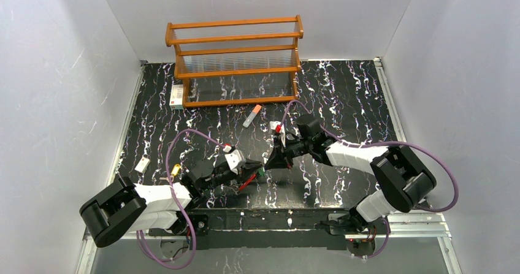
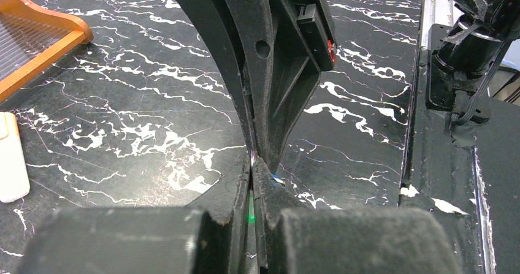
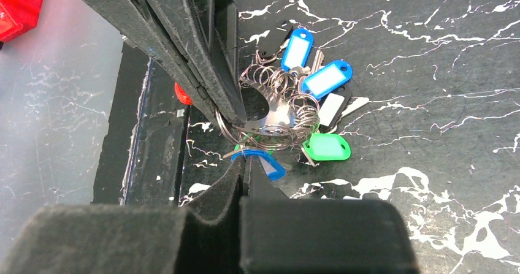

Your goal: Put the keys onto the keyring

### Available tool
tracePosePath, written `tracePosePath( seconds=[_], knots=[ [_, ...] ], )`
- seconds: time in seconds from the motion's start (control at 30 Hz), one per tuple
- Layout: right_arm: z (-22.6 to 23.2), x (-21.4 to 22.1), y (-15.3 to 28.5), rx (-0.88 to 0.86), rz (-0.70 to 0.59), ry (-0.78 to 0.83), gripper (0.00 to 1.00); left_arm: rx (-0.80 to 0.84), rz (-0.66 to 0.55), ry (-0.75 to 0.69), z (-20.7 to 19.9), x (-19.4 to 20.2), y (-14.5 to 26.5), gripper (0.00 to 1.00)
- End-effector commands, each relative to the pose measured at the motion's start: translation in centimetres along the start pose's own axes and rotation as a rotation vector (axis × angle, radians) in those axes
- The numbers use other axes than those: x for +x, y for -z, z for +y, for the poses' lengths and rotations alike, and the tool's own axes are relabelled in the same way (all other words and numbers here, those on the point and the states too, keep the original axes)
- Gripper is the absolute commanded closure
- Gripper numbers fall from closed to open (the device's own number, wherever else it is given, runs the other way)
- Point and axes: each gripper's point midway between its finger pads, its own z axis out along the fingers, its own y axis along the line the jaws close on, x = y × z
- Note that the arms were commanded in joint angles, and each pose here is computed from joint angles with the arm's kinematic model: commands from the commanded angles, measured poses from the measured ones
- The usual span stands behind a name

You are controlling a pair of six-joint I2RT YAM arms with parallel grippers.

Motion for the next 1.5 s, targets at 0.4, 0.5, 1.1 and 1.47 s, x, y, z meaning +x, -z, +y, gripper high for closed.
tracePosePath(
  seconds=[0.4,0.5,1.1,1.47],
  knots=[
    [-1.1,-1.3,-1.6,-0.041,0.007,-0.007,0.99,0.012,-0.072,-0.022,-0.1,-2.2,-0.5,1.00],
    [-1.3,-1.5,-1.6,-0.024,0.007,0.000,0.95,0.011,-0.069,-0.021,-0.1,-2.0,-0.4,1.00],
    [-4.7,-2.2,4.9,0.503,-0.124,0.110,0.13,0.036,0.029,-0.095,0.1,-0.1,-0.9,1.00],
    [-7.9,-3.6,8.1,0.789,-0.243,-0.173,0.01,0.054,0.013,-0.085,0.1,-1.4,-2.6,0.59]
  ],
)
